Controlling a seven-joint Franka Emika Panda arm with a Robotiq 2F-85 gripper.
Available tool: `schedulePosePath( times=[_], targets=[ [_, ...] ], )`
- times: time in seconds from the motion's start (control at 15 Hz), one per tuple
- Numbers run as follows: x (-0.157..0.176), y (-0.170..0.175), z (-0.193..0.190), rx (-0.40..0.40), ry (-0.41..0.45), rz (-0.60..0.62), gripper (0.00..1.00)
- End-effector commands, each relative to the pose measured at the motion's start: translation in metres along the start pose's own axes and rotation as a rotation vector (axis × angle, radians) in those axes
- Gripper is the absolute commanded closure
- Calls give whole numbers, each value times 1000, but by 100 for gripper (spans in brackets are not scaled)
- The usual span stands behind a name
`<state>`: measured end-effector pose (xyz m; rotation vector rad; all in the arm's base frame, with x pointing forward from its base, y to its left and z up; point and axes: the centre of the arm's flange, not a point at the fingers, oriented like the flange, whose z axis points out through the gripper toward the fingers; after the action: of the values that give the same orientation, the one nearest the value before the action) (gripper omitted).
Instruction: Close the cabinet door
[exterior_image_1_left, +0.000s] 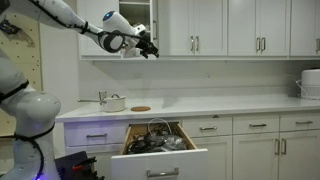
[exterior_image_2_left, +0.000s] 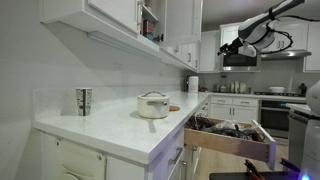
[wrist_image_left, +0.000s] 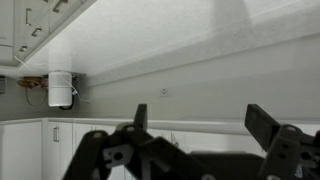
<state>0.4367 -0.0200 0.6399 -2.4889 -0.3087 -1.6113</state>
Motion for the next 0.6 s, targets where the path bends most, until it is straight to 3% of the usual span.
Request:
schedulePosePath(
  times=[0.0, 0.53],
  targets=[
    [33, 10, 12, 61, 34, -70, 0],
    [90, 47, 27, 137, 108, -312, 0]
  ],
)
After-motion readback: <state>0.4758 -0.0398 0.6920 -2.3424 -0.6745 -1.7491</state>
